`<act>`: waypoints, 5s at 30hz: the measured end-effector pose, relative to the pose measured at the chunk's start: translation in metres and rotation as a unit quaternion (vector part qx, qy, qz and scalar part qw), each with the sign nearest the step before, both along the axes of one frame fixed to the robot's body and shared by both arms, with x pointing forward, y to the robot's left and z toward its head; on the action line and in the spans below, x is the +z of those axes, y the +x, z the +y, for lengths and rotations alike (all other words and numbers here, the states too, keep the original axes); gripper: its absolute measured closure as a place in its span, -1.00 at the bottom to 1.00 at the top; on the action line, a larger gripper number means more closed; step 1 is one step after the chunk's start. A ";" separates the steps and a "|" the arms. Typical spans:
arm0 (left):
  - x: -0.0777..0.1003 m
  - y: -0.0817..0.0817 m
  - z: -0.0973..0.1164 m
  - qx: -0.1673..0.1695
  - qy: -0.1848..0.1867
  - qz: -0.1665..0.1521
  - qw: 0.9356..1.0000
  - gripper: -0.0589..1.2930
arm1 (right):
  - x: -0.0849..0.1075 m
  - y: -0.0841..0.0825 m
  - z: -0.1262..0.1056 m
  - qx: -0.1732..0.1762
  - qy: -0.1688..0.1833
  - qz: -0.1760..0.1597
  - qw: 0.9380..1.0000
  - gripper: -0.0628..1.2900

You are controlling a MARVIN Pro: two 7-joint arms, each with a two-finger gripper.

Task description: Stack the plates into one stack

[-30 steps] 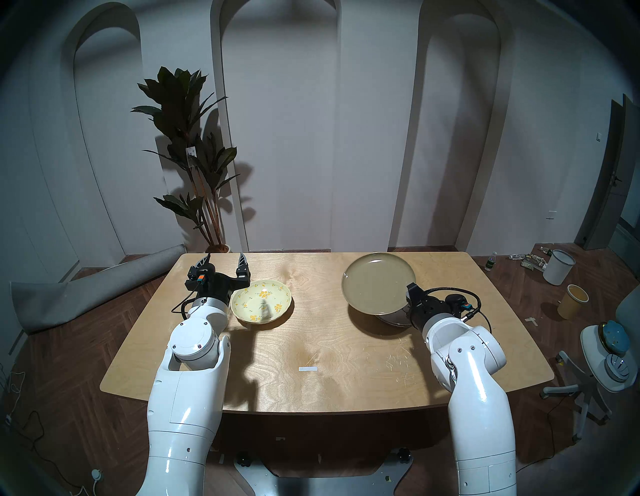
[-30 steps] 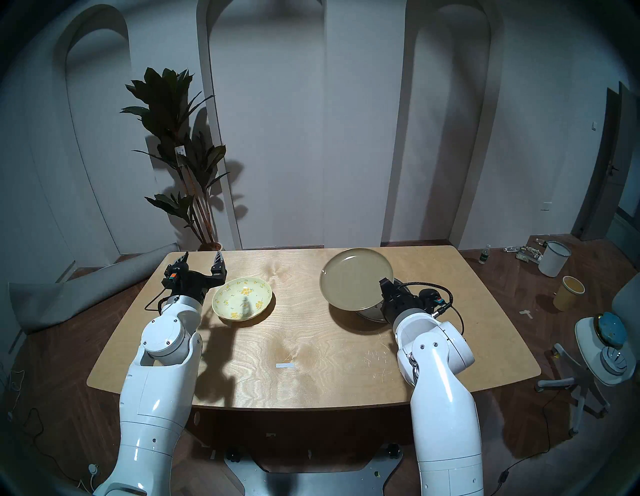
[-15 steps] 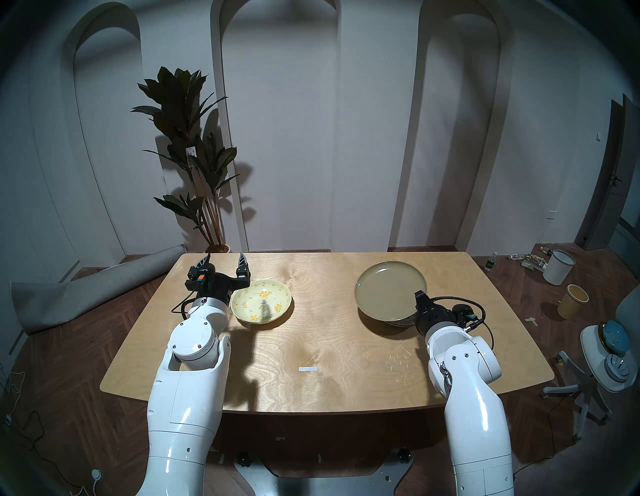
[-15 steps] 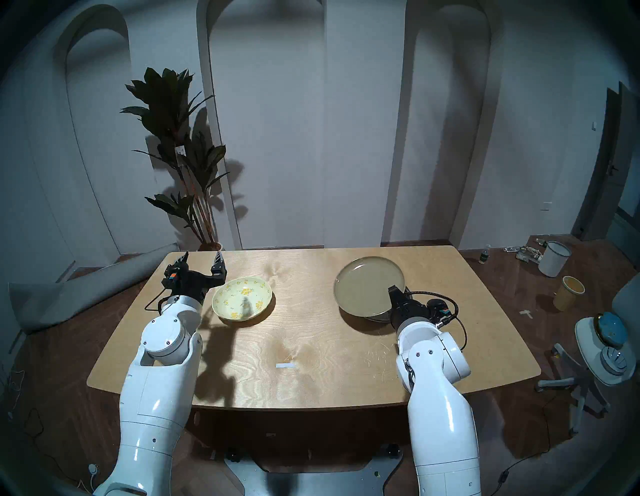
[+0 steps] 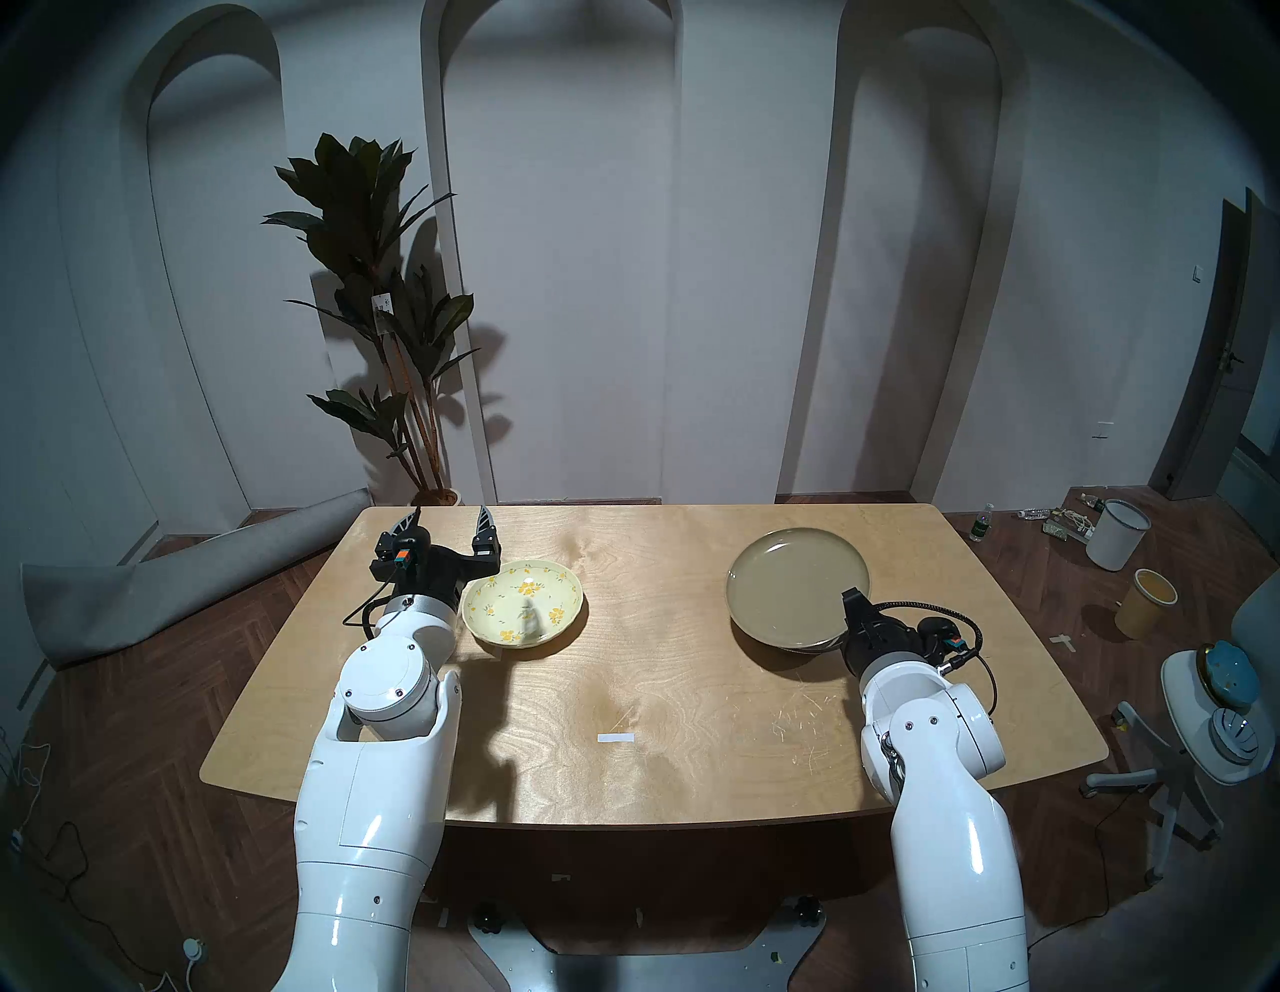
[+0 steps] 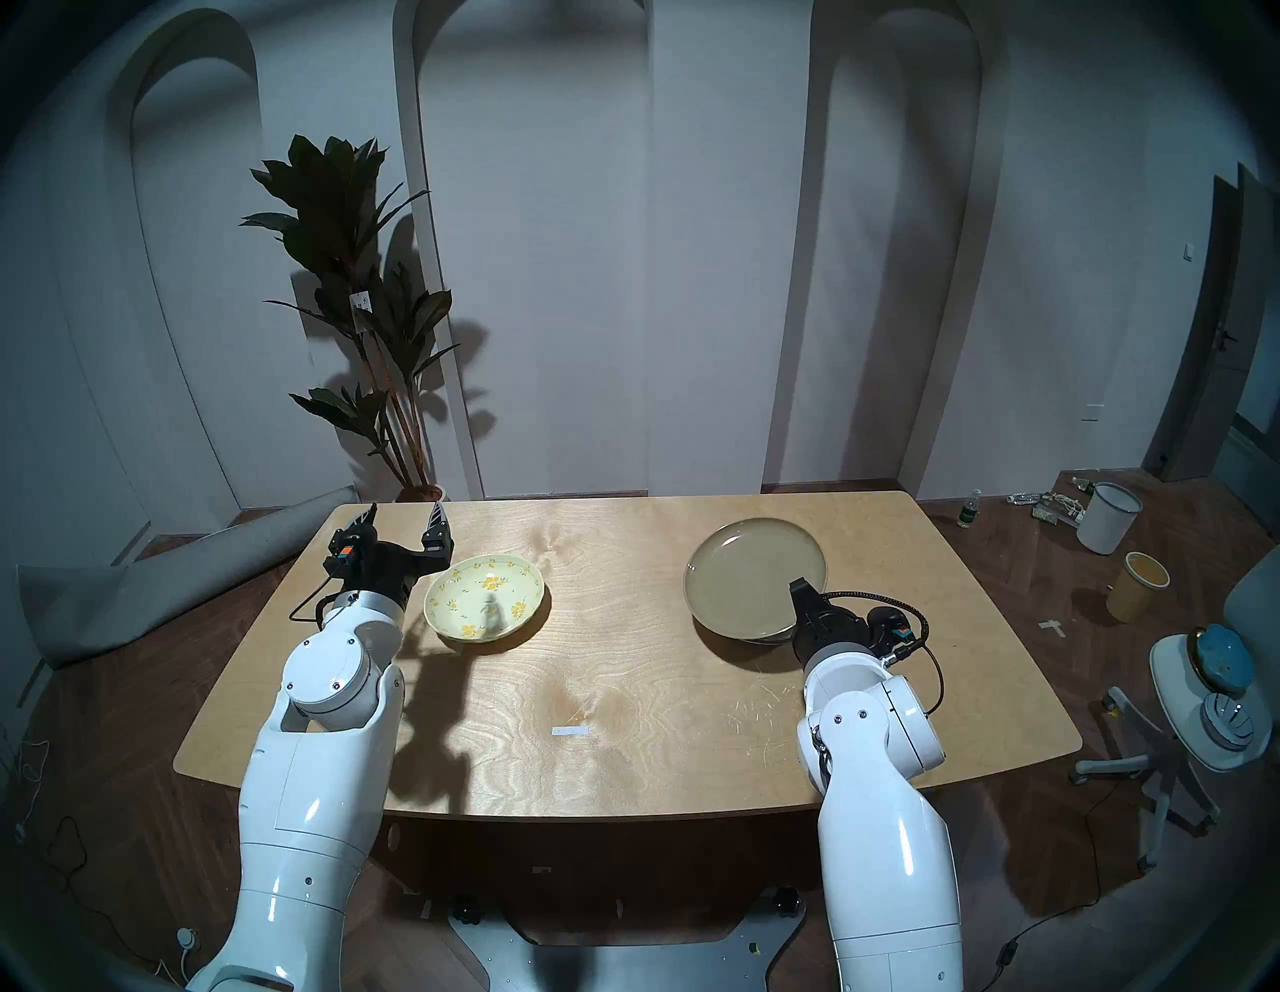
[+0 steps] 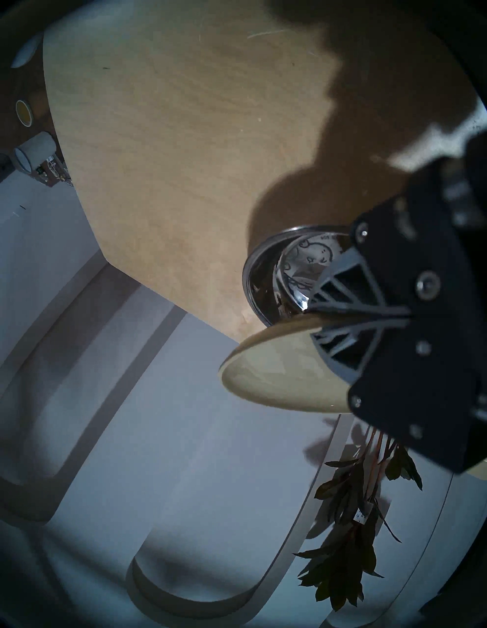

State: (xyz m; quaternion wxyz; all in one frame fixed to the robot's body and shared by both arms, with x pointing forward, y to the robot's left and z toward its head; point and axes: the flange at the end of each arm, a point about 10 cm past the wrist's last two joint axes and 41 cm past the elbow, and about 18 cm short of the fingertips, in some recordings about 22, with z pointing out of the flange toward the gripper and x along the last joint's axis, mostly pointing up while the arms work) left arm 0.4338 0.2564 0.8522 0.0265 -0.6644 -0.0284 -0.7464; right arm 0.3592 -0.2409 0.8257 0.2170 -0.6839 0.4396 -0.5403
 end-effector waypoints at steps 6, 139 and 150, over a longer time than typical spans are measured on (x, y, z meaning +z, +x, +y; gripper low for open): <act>0.000 0.000 0.000 0.000 0.000 0.000 1.000 -0.94 | -0.009 -0.005 -0.006 -0.011 -0.003 0.004 1.000 0.95; -0.012 -0.019 -0.024 -0.051 0.009 -0.002 0.999 -0.94 | 0.070 -0.021 -0.185 -0.025 -0.562 -0.008 0.827 -0.88; -0.001 -0.023 -0.023 -0.084 0.149 -0.016 0.985 -0.94 | 0.092 -0.024 -0.210 -0.009 -0.583 -0.094 0.807 -0.88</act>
